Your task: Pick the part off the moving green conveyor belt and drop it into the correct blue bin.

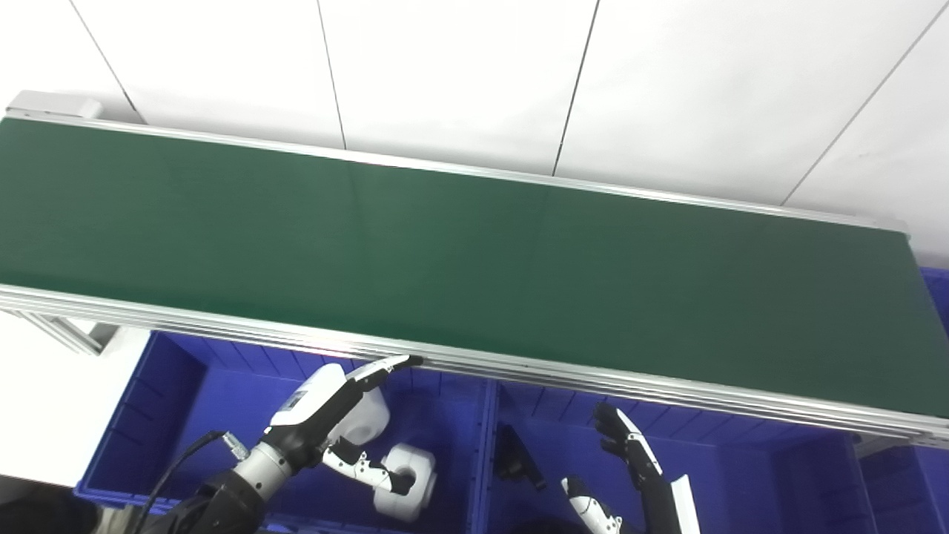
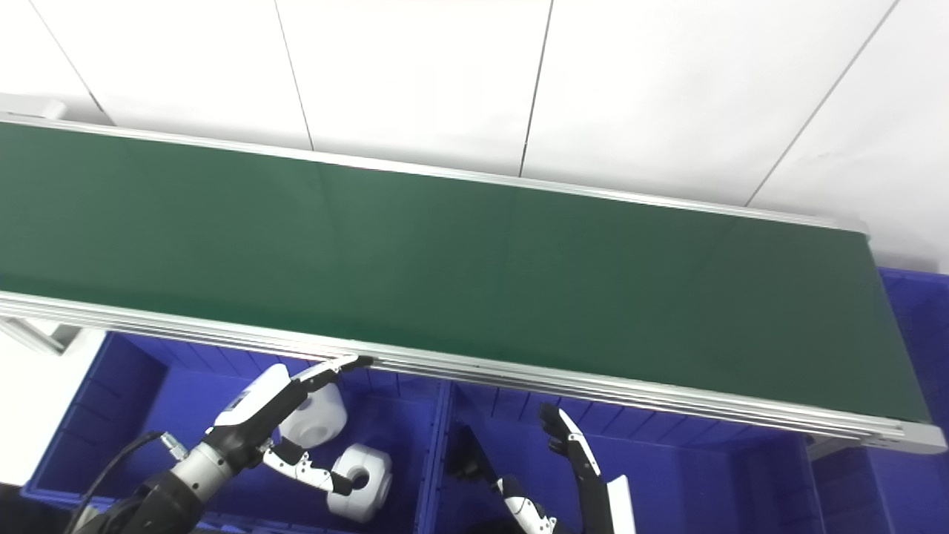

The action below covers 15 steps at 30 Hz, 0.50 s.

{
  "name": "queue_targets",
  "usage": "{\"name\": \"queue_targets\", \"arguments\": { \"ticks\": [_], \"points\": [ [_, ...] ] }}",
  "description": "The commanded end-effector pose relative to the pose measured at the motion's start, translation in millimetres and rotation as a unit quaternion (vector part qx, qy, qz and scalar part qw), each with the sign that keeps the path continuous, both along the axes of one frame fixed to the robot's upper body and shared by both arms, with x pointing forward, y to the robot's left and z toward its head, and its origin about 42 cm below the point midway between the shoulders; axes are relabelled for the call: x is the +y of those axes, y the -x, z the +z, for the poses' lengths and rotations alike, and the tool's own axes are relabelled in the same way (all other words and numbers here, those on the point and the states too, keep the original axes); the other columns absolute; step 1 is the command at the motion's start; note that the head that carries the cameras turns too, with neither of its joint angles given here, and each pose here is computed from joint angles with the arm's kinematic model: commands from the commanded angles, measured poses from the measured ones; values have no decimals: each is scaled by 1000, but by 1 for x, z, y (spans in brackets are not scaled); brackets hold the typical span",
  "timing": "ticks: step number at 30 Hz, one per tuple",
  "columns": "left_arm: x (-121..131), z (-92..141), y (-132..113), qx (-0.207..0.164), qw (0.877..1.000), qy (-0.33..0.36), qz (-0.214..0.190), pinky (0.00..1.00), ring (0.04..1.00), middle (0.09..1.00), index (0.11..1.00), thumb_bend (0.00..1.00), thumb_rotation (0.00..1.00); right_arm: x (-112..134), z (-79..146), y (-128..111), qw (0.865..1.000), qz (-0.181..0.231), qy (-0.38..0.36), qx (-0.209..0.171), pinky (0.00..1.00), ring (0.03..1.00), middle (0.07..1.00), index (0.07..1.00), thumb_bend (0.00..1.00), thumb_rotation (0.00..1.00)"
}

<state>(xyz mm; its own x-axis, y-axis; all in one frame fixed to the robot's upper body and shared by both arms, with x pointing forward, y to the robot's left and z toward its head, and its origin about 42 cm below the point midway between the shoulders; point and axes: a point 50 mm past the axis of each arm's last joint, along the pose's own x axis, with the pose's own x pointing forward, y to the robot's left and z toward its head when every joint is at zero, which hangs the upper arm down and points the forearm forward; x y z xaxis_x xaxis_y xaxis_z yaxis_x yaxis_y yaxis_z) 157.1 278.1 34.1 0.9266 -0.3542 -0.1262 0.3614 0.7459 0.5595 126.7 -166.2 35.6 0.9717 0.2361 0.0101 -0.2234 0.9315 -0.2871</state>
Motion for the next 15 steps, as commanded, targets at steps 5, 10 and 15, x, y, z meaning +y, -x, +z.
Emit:
{"name": "queue_targets", "arguments": {
  "ticks": [5,10,15],
  "points": [
    [-4,31,9,-9,993,113,-30,969,987,985,938,775,417,7,17,0,999,4,-11,-31,774,846,861,878,574,533],
    [-9,40,20,12,984,175,-40,910,952,976,941,801,425,12,21,-1,999,3,-15,-37,780,842,858,873,585,535],
    [-11,37,28,21,980,198,-32,885,940,964,955,781,449,17,24,-2,999,1,-11,-41,781,837,853,870,603,565]
  ]
}}
